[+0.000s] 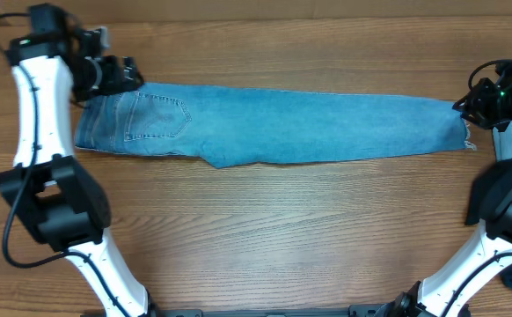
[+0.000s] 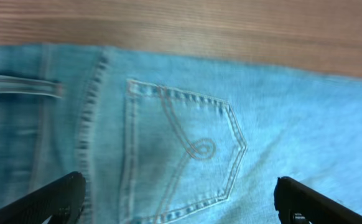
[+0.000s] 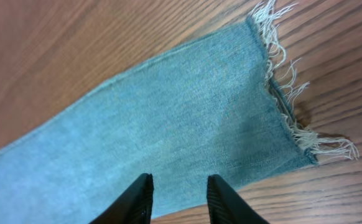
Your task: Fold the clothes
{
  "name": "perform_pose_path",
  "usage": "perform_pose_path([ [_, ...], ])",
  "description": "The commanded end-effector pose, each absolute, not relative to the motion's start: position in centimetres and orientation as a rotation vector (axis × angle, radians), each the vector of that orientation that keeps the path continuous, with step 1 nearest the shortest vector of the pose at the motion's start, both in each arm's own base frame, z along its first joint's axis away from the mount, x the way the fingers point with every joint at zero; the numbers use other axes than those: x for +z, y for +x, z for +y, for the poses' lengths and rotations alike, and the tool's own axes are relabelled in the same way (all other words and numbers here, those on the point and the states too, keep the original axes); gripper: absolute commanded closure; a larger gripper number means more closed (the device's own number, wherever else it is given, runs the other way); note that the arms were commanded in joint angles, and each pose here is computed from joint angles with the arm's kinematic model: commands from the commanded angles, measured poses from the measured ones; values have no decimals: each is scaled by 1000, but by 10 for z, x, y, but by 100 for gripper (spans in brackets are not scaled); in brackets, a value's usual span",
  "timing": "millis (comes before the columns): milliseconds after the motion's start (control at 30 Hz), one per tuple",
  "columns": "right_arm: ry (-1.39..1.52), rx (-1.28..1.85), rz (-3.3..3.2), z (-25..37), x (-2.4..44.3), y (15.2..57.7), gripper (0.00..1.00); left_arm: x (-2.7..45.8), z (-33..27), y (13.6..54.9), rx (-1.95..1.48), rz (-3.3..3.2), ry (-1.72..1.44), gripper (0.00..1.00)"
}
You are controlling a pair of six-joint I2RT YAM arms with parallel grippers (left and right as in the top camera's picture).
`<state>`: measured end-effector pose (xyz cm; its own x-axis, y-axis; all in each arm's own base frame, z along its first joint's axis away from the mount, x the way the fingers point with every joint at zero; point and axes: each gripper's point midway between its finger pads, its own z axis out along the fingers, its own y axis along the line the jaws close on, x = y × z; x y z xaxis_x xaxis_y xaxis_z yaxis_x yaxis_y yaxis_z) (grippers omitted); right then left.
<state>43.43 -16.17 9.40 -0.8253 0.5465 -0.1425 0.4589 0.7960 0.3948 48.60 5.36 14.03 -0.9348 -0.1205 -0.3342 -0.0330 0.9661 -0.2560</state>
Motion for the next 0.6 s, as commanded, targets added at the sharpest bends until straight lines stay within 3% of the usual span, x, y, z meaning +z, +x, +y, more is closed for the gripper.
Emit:
perform_pose_path([
  [0, 689, 422, 2791, -151, 88, 438, 62, 108, 43, 485, -200, 2865, -10, 0],
  [267, 606, 399, 2849, -127, 58, 454, 53, 29, 33, 463, -267, 3090, -42, 0],
  [400, 646, 440, 2945, -121, 16, 444, 47, 10, 31, 444, -295, 3192, -57, 0],
  [567, 689, 329, 3056, -129, 4, 421, 38, -20, 36, 417, -256, 3348, -75, 0],
])
